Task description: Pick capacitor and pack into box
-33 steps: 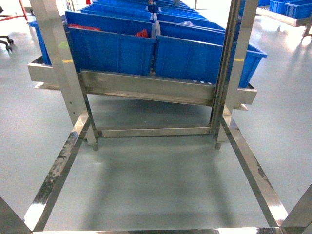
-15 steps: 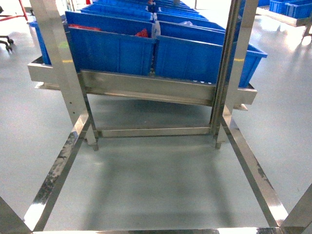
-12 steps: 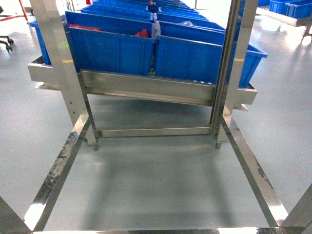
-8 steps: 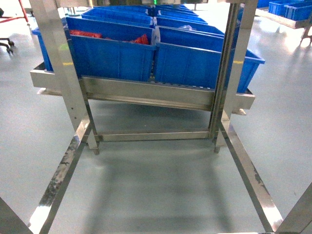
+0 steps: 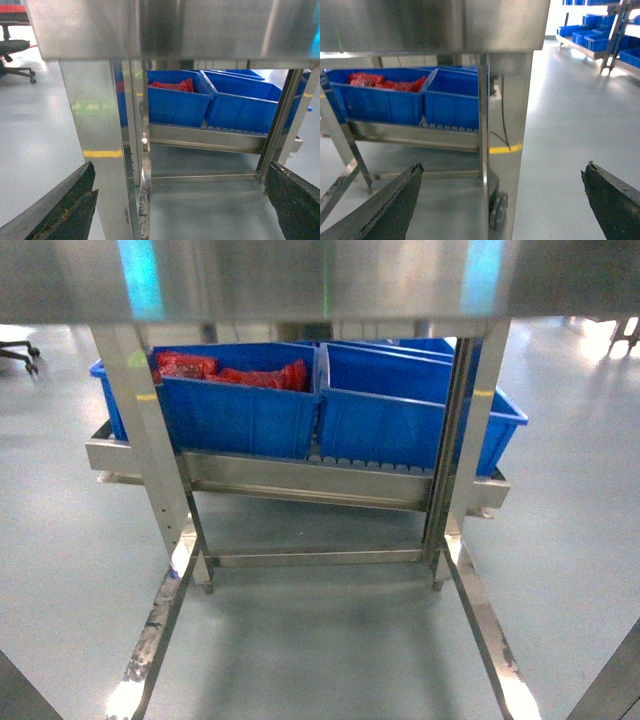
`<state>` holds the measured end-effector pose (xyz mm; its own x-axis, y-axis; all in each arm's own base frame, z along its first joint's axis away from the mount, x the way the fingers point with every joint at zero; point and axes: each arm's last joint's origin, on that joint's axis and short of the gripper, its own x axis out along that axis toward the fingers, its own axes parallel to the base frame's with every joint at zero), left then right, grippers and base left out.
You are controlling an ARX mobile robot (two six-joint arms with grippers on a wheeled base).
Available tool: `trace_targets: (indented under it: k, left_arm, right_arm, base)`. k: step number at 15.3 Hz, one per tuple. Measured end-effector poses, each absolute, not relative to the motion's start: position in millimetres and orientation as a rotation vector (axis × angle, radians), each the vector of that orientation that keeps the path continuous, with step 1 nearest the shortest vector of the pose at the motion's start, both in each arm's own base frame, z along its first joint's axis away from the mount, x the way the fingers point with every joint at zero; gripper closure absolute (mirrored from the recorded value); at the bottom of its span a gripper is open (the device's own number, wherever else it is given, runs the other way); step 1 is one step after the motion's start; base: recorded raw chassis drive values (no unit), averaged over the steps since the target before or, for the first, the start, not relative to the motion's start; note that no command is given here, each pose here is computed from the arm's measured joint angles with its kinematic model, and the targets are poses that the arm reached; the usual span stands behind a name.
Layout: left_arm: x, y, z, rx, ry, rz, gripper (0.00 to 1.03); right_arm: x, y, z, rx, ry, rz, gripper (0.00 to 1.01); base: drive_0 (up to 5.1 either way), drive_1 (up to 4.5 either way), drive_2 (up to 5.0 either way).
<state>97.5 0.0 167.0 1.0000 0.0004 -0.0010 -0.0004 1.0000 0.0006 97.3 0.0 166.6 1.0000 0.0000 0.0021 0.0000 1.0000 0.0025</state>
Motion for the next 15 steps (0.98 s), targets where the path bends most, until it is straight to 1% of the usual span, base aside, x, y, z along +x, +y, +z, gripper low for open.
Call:
trace_targets:
  k: [15]
  left_arm:
    - [97.5,0.0,167.3,0.0,-0.002,0.0,0.05]
  right_arm:
    - [97.3,0.0,166.5,0.002,-0.001,0.0,0.03]
  base:
    - [0.0,0.0,0.0]
